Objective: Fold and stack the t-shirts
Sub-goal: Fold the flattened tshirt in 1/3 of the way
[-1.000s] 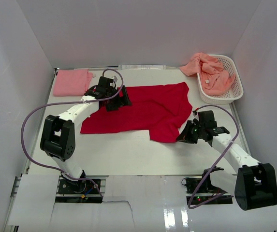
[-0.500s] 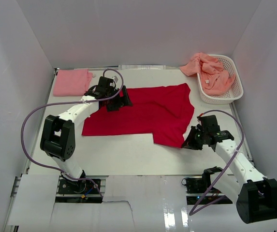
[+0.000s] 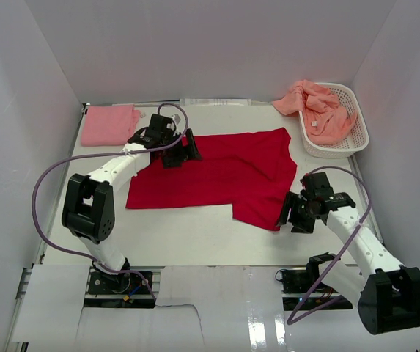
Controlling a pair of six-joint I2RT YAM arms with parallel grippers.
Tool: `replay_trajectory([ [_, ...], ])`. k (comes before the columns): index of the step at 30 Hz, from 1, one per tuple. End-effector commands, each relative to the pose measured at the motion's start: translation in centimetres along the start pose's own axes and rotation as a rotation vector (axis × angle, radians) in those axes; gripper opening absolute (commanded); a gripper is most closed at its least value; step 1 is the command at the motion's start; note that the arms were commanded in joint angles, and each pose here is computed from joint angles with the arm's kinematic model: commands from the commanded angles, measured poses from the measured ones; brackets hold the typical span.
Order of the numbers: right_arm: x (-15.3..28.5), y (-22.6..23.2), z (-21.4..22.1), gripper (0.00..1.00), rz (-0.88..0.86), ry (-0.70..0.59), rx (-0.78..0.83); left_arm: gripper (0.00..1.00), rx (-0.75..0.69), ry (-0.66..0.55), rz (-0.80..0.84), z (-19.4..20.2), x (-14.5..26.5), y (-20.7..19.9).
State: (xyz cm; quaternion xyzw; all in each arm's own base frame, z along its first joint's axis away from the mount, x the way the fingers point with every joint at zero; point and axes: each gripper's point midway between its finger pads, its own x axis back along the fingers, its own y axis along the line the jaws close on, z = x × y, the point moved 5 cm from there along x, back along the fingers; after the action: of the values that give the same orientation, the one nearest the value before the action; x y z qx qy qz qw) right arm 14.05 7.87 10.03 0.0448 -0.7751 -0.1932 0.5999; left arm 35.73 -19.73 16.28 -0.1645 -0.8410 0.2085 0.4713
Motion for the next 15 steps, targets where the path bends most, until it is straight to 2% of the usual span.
replay_trajectory([
  [1, 2.7, 1.7, -4.0, 0.67, -0.01, -0.17, 0.051, 0.98, -0.028, -0.03, 0.063, -2.0, 0.9, -1.7],
  [6, 4.5, 4.9, -8.8, 0.66, -0.096, -0.297, 0.124, 0.98, -0.072, -0.029, 0.117, -4.4, 0.0, -3.9],
  [10, 3.7, 6.3, -12.1, 0.67, -0.118, -0.341, 0.14, 0.98, -0.113, -0.032, 0.158, -6.3, -1.3, -6.3],
  [11, 2.6, 6.4, -13.1, 0.67, -0.118, -0.336, 0.134, 0.98, -0.108, 0.001, 0.144, -6.1, -2.6, -6.1],
  [12, 2.2, 6.7, -13.8, 0.66, -0.121, -0.339, 0.129, 0.98, -0.129, -0.029, 0.17, -7.5, -2.3, -7.4],
  [15, 0.1, 7.3, -15.5, 0.64, -0.155, -0.338, 0.097, 0.98, -0.142, -0.008, 0.196, -7.9, -4.3, -8.4],
])
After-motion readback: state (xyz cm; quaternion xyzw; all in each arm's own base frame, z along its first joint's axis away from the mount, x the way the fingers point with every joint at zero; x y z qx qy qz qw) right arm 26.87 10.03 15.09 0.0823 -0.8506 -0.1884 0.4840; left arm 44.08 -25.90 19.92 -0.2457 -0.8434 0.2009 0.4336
